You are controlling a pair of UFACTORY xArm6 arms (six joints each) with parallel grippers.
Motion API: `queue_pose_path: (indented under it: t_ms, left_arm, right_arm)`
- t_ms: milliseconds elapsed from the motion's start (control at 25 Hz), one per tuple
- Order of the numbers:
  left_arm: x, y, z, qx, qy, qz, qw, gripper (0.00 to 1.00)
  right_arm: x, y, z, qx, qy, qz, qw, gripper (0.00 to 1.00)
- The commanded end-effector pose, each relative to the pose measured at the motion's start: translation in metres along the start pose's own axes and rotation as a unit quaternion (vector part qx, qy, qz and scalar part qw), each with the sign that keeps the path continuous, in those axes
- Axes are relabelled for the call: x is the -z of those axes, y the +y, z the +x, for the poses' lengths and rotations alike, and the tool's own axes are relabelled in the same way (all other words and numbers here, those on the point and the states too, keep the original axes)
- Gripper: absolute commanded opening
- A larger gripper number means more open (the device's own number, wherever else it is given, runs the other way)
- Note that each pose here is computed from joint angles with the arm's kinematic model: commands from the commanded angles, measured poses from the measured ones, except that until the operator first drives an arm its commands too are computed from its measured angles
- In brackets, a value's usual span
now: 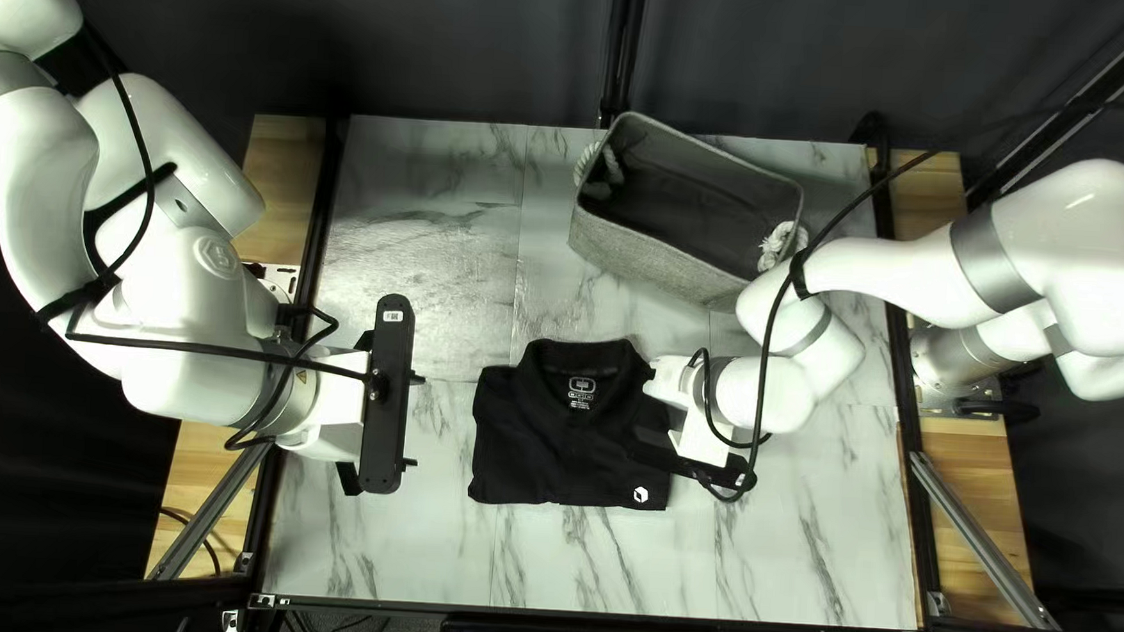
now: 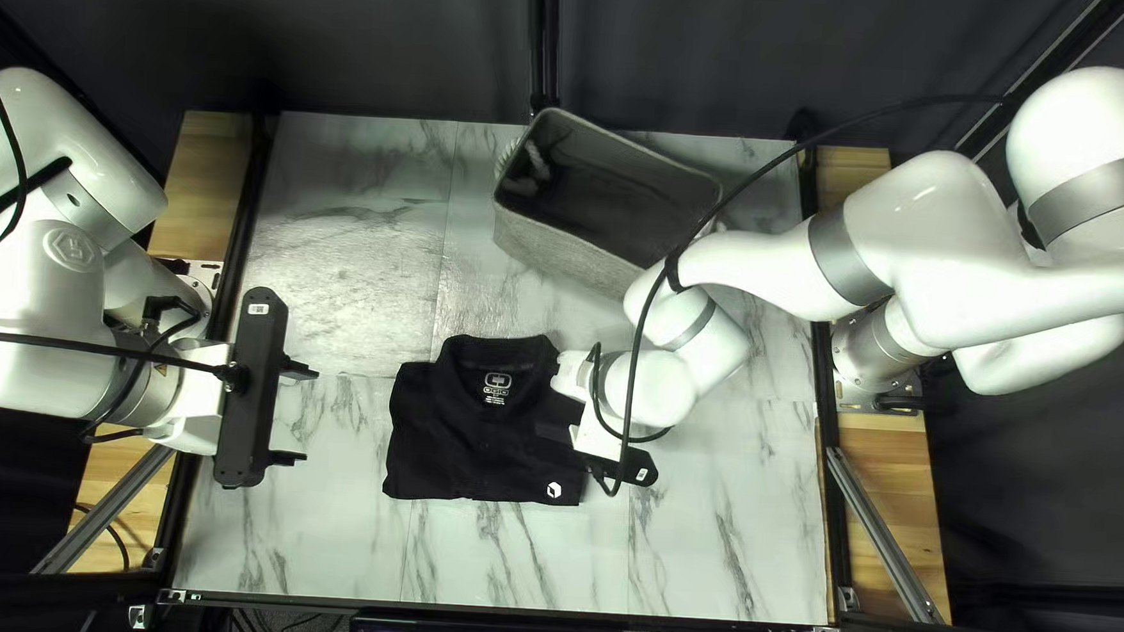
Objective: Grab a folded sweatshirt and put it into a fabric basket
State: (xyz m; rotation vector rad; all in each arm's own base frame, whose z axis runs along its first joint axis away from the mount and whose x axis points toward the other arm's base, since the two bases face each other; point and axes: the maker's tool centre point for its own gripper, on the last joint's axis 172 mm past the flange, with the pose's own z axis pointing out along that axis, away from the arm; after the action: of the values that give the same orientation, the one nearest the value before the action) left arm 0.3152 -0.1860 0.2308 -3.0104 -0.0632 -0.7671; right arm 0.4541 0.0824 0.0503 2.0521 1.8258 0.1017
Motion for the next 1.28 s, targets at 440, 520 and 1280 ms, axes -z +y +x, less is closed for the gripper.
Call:
queue_pose_path:
  t_ms: [440,520,1280]
  left_arm:
    - [-0.010,0.012,0.016,-0.011,-0.011,0.009,0.9998,1.00]
    - [-0.026,0.020,0.024,-0.025,-0.015,0.004,0.9996,1.00]
    - [-0.069,-0.057,0.007,-0.333,0.043,-0.154,0.9294,1.00]
  right_arm:
    - [0.012,-0.007,0.010,0.016,0.013,0.000,0.9998,0.00]
    - [0.013,-0.011,0.012,0.016,0.014,0.001,0.9998,0.00]
    - [0.012,-0.023,0.022,0.017,0.031,0.007,0.9994,0.00]
